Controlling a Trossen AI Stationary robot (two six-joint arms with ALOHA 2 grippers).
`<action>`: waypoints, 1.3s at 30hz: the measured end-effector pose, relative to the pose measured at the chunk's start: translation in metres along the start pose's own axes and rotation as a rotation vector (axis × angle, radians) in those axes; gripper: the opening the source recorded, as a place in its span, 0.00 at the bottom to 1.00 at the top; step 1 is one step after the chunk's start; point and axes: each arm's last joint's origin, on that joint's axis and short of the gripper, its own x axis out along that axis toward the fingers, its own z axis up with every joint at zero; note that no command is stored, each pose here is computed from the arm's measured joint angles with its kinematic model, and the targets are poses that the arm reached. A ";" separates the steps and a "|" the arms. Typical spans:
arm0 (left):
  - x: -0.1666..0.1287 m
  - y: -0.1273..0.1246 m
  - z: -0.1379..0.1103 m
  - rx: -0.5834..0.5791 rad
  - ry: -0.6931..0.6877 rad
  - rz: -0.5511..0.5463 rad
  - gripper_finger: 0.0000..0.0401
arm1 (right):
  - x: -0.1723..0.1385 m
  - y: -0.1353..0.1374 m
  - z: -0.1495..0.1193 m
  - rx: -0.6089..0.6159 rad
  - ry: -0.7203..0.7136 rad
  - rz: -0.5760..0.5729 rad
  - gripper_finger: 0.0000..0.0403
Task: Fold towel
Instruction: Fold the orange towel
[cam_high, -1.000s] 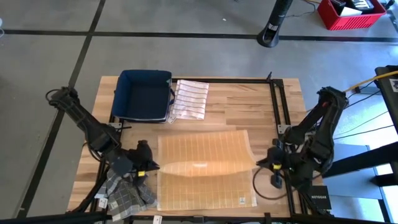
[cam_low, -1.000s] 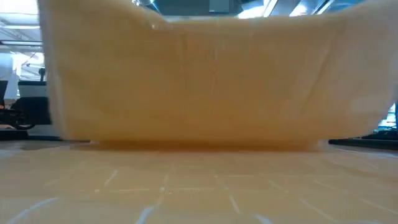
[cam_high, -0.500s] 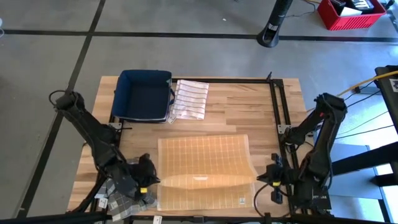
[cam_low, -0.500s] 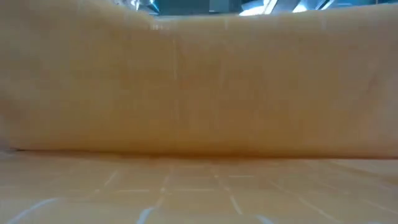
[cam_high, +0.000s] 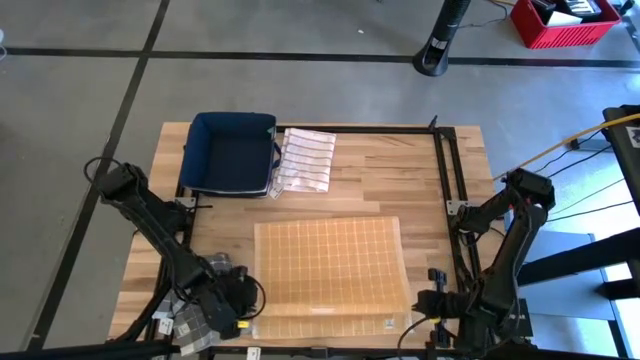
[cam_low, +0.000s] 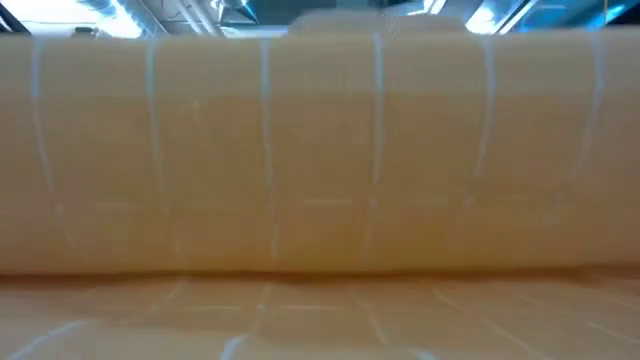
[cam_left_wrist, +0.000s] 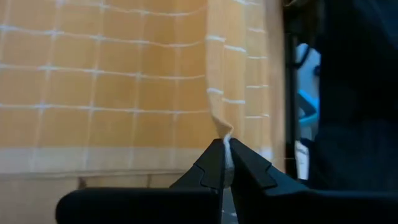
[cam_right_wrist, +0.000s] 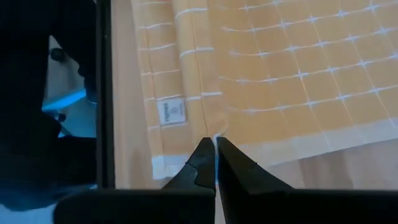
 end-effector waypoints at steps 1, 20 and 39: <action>-0.001 -0.001 0.000 0.000 -0.004 -0.010 0.03 | 0.000 0.000 0.000 0.006 0.001 0.002 0.01; 0.006 -0.013 0.002 -0.044 -0.010 -0.135 0.03 | 0.007 0.012 -0.008 0.061 0.111 0.107 0.01; 0.014 -0.014 -0.002 -0.111 0.064 -0.166 0.28 | 0.016 0.010 -0.017 0.211 0.206 0.129 0.25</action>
